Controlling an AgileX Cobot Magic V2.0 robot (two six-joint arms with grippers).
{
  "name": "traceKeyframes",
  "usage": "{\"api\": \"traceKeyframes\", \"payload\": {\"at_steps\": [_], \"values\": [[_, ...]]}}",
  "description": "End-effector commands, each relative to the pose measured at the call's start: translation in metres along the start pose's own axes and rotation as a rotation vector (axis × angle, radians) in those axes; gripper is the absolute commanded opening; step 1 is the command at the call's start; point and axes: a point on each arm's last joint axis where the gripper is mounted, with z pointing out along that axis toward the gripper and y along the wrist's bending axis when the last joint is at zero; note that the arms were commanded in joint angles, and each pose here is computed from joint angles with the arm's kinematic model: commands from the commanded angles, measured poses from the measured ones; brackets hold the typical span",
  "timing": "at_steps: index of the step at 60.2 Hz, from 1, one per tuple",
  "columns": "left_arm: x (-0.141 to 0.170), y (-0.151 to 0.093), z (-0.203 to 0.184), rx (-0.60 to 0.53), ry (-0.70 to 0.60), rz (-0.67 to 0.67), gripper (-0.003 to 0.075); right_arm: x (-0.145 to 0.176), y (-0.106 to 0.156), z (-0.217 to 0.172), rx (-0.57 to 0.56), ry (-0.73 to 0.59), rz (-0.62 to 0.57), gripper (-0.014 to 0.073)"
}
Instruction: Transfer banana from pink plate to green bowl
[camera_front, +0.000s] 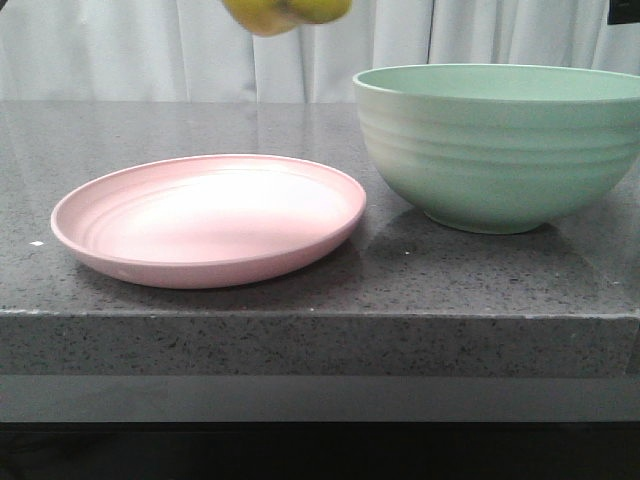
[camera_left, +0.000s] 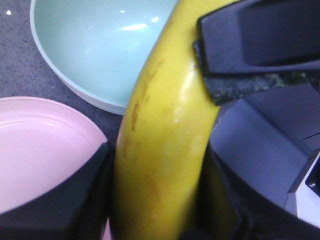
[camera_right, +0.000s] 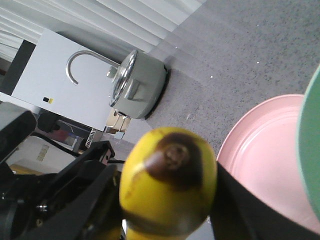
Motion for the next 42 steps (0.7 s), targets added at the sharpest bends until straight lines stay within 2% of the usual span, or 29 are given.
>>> {"api": "traceKeyframes", "payload": {"at_steps": [1, 4, 9, 14, 23, 35, 42], "values": [[-0.015, -0.008, -0.022, 0.029, -0.137, 0.004, 0.0032, -0.008, 0.02, -0.003, -0.108, -0.034, -0.005, 0.012], [-0.015, -0.008, -0.022, 0.029, -0.137, 0.004, 0.0074, -0.008, 0.02, -0.003, -0.105, -0.036, -0.006, 0.0079], [-0.015, -0.008, -0.022, 0.029, -0.137, 0.005, 0.0185, -0.009, 0.019, -0.003, -0.096, -0.044, -0.016, 0.0076], [-0.015, -0.008, -0.022, 0.029, -0.137, 0.004, 0.0354, -0.012, 0.021, -0.002, -0.087, -0.057, -0.042, 0.0076], [-0.015, -0.006, -0.022, 0.012, -0.138, 0.022, 0.0573, -0.03, 0.032, 0.001, -0.025, -0.097, -0.219, 0.0076], [-0.015, -0.005, -0.022, -0.003, -0.136, 0.036, 0.0587, -0.073, 0.05, 0.01, 0.201, -0.111, -0.667, 0.0076], [-0.015, -0.005, -0.022, -0.003, -0.136, 0.036, 0.0587, -0.093, 0.047, 0.021, 0.292, -0.103, -0.813, 0.0077]]}}
